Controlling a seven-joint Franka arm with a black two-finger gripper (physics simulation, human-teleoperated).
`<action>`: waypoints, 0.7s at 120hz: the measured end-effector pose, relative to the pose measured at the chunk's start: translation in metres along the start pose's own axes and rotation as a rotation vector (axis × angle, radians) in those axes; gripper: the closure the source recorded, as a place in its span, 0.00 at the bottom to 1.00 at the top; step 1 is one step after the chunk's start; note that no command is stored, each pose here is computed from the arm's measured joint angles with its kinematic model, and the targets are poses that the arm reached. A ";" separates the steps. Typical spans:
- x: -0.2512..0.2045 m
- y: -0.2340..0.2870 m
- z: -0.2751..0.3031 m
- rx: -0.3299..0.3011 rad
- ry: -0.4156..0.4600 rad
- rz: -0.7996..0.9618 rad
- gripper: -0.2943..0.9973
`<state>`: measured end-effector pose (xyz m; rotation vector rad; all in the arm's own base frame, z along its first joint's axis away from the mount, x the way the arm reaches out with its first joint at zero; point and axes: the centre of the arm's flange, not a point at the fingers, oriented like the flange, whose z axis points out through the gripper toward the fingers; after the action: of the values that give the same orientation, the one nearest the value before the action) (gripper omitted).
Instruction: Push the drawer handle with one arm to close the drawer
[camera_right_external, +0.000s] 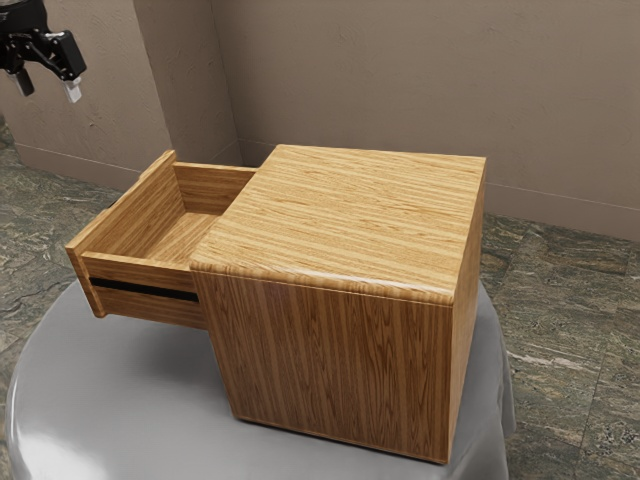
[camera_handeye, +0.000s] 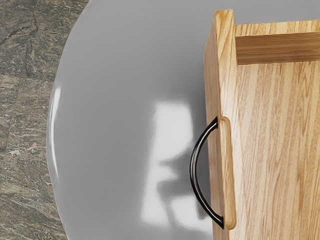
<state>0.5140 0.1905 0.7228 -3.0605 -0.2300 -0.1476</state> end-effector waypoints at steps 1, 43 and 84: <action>0.000 0.000 0.000 0.000 0.000 0.000 0.24; -0.065 0.006 -0.146 -0.008 0.295 0.035 0.24; -0.182 -0.007 0.092 -0.159 -0.110 0.016 0.24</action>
<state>0.3426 0.1777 0.6132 -3.2313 -0.2096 0.0041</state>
